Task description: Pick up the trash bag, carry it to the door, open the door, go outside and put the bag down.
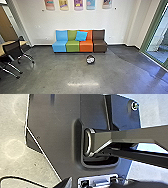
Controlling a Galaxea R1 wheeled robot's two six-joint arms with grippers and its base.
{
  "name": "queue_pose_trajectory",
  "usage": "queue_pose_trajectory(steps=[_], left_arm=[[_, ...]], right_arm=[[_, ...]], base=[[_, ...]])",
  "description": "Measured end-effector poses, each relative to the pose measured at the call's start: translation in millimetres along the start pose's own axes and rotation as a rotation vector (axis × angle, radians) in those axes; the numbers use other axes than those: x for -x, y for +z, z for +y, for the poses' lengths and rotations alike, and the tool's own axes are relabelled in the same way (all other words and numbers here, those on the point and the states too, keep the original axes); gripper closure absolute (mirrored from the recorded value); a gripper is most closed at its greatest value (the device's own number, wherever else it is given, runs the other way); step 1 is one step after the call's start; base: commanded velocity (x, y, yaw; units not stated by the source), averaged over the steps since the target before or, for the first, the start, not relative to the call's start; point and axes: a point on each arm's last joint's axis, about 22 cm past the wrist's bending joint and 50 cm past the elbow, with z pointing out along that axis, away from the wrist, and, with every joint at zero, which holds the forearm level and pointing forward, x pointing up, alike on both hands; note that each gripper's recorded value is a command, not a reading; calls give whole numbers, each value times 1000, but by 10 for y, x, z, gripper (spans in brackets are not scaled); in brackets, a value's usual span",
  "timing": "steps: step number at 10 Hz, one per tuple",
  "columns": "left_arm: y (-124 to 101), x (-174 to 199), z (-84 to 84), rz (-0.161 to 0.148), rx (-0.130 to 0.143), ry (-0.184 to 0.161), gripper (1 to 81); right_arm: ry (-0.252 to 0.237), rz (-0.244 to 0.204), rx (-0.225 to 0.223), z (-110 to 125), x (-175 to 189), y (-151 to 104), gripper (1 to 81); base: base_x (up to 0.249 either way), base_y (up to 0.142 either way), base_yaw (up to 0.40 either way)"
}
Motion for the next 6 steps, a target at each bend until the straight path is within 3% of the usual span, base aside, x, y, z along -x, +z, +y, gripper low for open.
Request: queue_pose_trajectory(steps=[6], left_arm=[[-4,-9,-12,1,-2,0,10]], right_arm=[[-7,0,-2,-17,-6,5,10]], base=[[182,0,0]])
